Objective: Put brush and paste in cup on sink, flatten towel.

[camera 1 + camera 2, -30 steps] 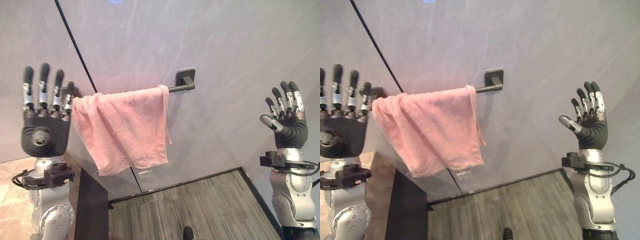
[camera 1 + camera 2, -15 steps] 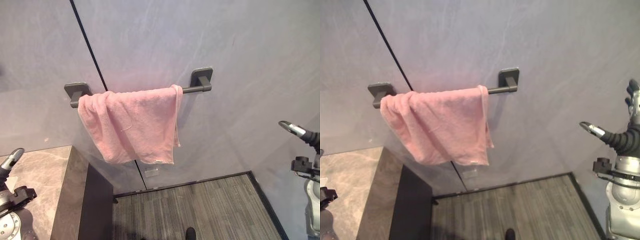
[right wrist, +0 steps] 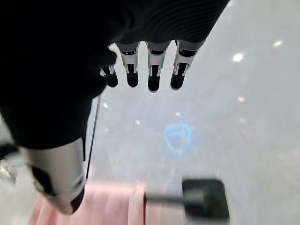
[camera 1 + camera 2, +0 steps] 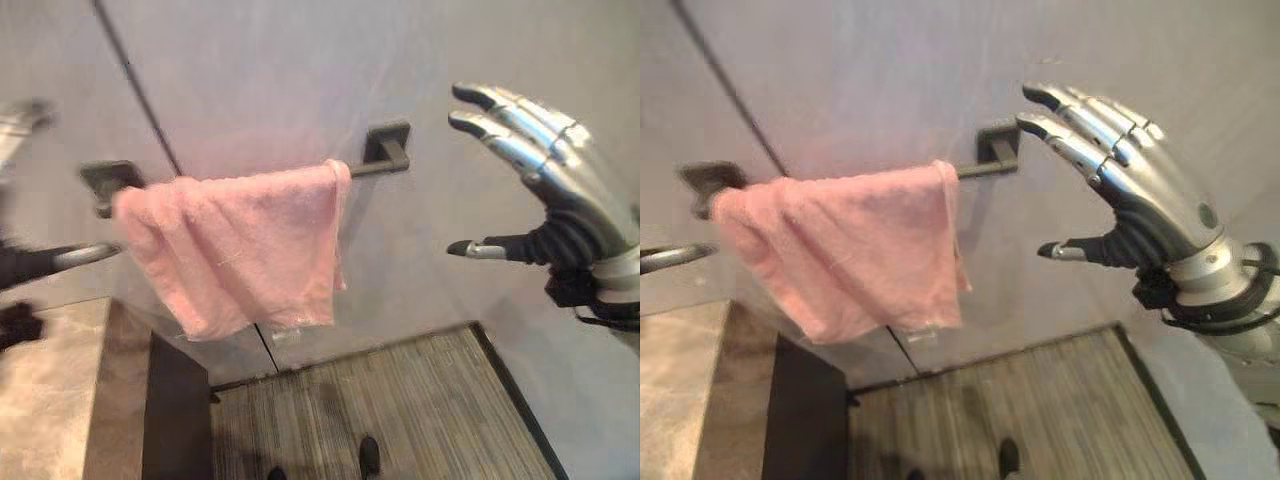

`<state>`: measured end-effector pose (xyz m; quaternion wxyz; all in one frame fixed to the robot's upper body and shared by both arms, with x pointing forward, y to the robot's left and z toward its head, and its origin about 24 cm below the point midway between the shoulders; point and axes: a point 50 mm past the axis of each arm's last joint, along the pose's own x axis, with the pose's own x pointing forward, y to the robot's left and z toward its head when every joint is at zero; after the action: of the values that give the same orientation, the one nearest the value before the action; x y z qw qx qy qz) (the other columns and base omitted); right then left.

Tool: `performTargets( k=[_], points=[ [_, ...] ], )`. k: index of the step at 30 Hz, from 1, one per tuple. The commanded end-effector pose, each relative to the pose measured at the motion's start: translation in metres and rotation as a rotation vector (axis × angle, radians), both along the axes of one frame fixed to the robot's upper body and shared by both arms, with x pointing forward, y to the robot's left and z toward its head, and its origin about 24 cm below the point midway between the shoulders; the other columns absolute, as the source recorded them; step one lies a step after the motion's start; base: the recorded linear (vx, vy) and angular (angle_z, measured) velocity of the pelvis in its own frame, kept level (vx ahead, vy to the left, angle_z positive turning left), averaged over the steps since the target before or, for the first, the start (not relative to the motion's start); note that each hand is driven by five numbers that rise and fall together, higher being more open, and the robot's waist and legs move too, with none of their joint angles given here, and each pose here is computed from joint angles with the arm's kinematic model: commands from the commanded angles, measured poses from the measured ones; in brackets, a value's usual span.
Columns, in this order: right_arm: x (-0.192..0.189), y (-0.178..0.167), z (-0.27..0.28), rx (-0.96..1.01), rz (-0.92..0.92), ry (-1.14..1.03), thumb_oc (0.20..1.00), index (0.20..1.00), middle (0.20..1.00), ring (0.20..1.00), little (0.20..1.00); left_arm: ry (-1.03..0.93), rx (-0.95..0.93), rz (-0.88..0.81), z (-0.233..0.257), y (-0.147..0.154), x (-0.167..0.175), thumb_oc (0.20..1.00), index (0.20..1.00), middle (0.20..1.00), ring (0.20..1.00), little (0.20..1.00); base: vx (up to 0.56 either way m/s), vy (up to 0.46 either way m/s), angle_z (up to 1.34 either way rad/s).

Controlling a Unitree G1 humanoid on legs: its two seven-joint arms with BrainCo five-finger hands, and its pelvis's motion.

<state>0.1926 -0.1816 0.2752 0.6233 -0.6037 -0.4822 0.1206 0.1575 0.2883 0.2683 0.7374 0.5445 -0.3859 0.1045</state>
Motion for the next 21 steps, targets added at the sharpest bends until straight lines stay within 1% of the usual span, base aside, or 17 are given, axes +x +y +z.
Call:
performTargets(
  k=[1,2,3,7,15,21],
  points=[
    [0.004,0.010,0.008,-0.057,0.041,-0.036,1.000,1.000,1.000,1.000,1.000,0.059,0.198,-0.049,0.008,-0.015,0.009,1.000,1.000,1.000,1.000,1.000,-0.04,0.065,0.04],
    [0.008,0.016,0.006,-0.103,0.047,-0.032,1.000,1.000,1.000,1.000,1.000,0.077,0.284,-0.060,0.006,-0.023,0.013,1.000,1.000,1.000,1.000,1.000,-0.04,0.050,0.03],
    [0.007,0.020,0.005,-0.135,0.056,-0.033,1.000,1.000,1.000,1.000,1.000,0.091,0.323,-0.070,0.005,-0.027,0.014,1.000,1.000,1.000,1.000,1.000,-0.06,0.071,0.01],
    [0.012,0.035,0.006,-0.184,0.119,-0.032,1.000,1.000,1.000,1.000,1.000,0.110,0.409,-0.075,0.001,-0.033,0.018,1.000,1.000,1.000,1.000,1.000,-0.04,0.050,-0.04],
    [0.027,0.059,0.007,-0.241,0.182,-0.029,1.000,1.000,1.000,1.000,1.000,0.133,0.479,-0.041,-0.002,-0.031,0.026,1.000,1.000,1.000,1.000,1.000,-0.02,0.029,-0.05],
    [0.031,0.071,0.010,-0.221,0.236,-0.025,1.000,1.000,1.000,1.000,1.000,0.162,0.455,-0.021,-0.008,-0.024,0.030,1.000,1.000,1.000,1.000,1.000,0.02,0.010,-0.03]
  ],
)
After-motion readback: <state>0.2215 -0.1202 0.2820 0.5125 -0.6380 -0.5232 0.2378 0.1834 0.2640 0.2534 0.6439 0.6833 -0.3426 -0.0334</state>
